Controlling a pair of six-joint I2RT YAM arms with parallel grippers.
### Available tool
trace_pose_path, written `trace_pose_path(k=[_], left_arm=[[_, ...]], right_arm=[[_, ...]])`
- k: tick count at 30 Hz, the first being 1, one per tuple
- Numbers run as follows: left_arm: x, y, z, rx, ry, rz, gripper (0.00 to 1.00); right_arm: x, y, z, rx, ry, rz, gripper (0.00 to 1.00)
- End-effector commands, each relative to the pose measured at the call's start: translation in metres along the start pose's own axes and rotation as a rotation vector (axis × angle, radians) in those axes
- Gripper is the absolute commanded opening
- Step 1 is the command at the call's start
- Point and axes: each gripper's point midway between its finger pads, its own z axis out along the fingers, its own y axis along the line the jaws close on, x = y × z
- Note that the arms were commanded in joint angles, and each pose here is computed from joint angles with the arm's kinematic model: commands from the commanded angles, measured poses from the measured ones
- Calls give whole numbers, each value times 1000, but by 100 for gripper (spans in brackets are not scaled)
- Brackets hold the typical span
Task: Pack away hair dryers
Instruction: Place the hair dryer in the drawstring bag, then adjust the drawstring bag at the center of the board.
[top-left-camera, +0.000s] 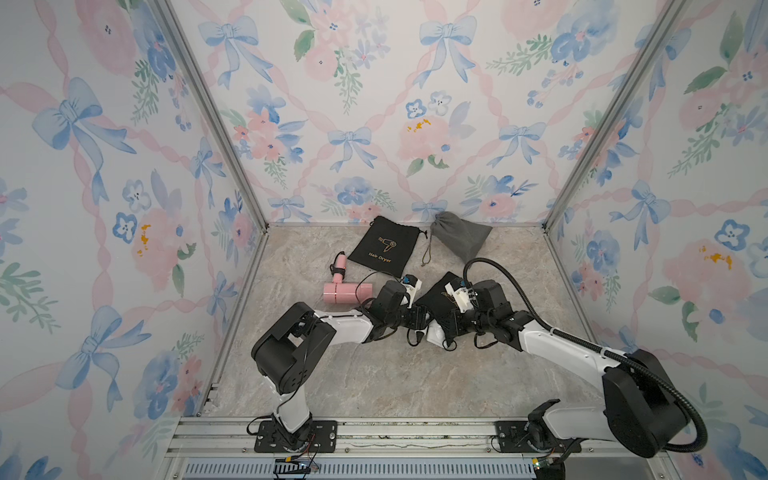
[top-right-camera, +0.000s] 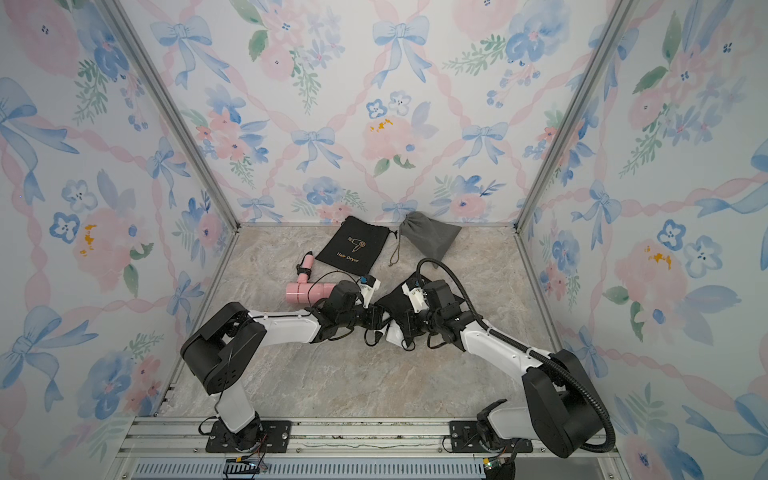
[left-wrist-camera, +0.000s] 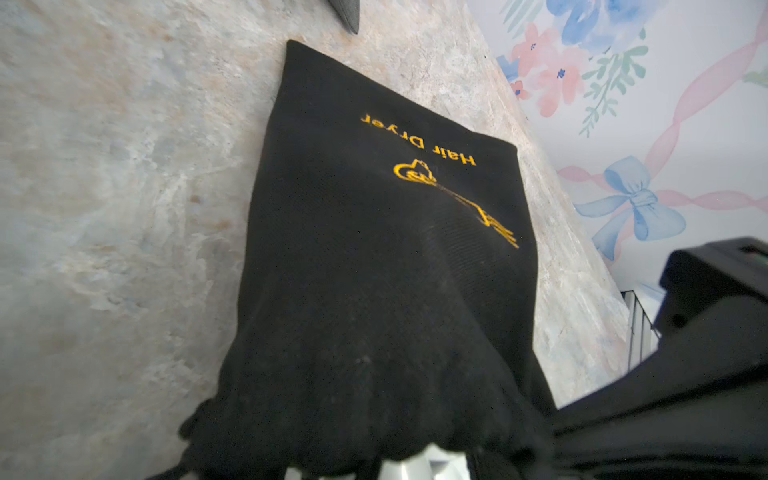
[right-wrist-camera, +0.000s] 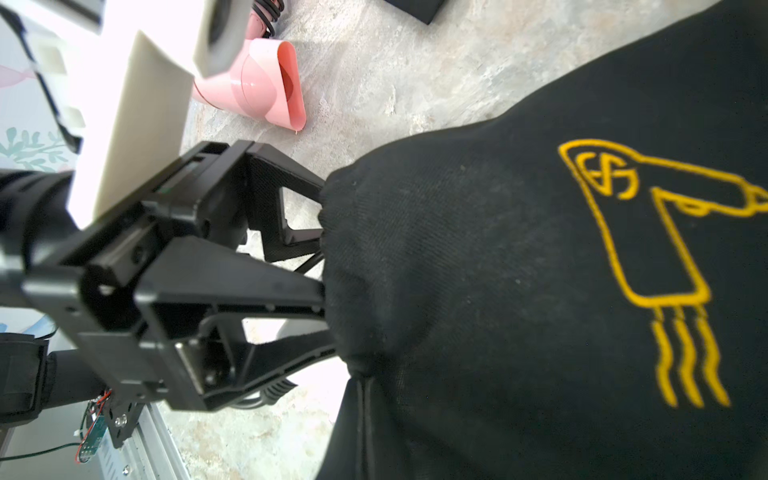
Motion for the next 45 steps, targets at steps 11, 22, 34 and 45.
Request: trace_pose_path(k=[11, 22, 34, 45], left_arm=[[7, -9, -35, 11, -48, 20, 74], [8, -14, -78, -15, -118, 45, 76], [20, 13, -87, -136, -146, 26, 72], [-13, 9, -53, -151, -201, 172, 65]], right_arm=[[-49, 18, -20, -52, -65, 56, 0], [-71, 11, -31, -61, -115, 136, 0], [-83, 1, -28, -86, -143, 283, 0], [-81, 8, -31, -122, -127, 286, 0]])
